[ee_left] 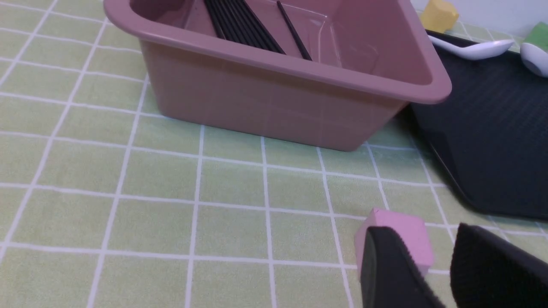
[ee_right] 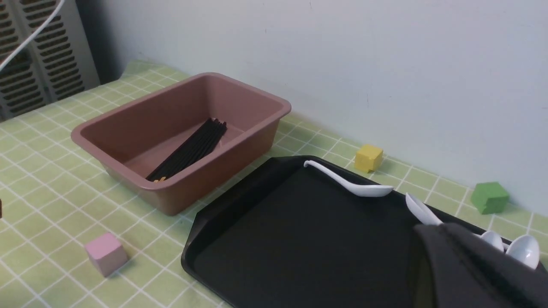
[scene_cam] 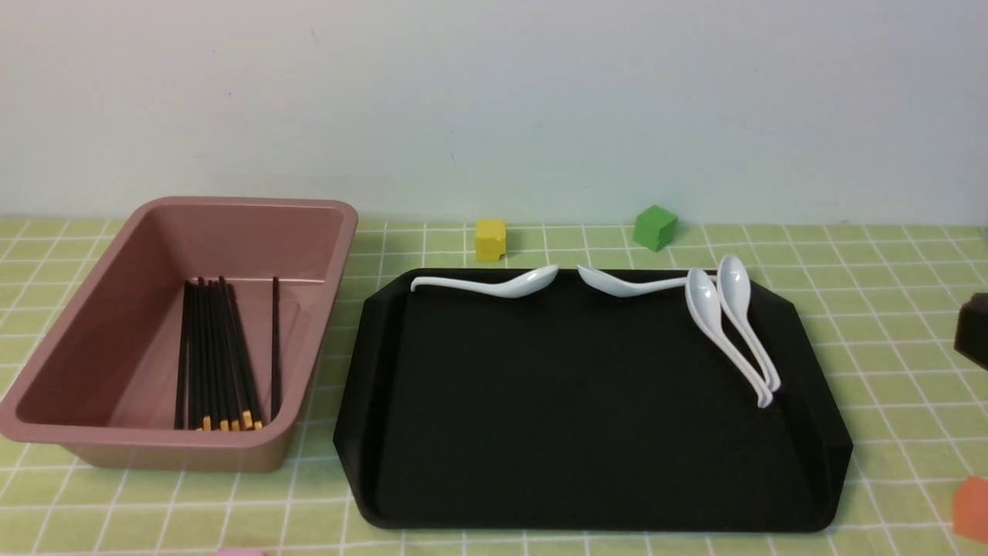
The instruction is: On green tablecloth take chopsticks from black tray and put them in box.
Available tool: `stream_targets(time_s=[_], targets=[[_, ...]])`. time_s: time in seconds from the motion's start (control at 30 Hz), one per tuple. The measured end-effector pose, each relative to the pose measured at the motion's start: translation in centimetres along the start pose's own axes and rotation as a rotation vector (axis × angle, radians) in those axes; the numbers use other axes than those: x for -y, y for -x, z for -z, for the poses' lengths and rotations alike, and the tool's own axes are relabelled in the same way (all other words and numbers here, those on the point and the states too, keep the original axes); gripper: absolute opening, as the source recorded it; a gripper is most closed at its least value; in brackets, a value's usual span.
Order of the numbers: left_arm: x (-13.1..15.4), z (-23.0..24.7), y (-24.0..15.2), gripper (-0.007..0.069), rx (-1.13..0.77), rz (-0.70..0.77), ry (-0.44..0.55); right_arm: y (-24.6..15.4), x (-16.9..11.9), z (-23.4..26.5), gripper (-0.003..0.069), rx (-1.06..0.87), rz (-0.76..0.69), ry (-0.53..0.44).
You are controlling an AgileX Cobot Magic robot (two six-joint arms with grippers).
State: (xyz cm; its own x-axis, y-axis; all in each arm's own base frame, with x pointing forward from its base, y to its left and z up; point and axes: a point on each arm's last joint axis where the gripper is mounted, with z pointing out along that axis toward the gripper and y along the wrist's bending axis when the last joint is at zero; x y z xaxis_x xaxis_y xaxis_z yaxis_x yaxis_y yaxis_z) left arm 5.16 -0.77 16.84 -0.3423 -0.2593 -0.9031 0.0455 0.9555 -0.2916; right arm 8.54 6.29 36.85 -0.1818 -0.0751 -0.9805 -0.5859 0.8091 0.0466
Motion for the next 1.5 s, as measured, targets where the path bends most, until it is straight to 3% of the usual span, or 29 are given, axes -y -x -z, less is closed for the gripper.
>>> stream_targets(time_s=[0.47, 0.63, 0.8, 1.13, 1.5], targets=[[0.0, 0.0, 0.0, 0.0239, 0.000, 0.000, 0.000, 0.0, 0.0, -0.1, 0.0015, 0.020, 0.000, 0.000], [0.0, 0.0, 0.0, 0.0239, 0.000, 0.000, 0.000, -1.8, 0.3, -0.2, 0.0022, 0.087, 0.004, -0.016], [0.0, 0.0, 0.0, 0.0239, 0.000, 0.000, 0.000, -6.7, 1.8, 1.2, 0.0029, 0.170, -0.013, -0.176], [0.0, 0.0, 0.0, 0.0239, 0.000, 0.000, 0.000, -16.7, 3.4, 2.3, 0.0039, 0.123, -0.075, -0.458], [0.0, 0.0, 0.0, 0.0239, 0.000, 0.000, 0.000, -20.0, 3.8, 2.3, 0.0052, -0.051, -0.144, -0.556]])
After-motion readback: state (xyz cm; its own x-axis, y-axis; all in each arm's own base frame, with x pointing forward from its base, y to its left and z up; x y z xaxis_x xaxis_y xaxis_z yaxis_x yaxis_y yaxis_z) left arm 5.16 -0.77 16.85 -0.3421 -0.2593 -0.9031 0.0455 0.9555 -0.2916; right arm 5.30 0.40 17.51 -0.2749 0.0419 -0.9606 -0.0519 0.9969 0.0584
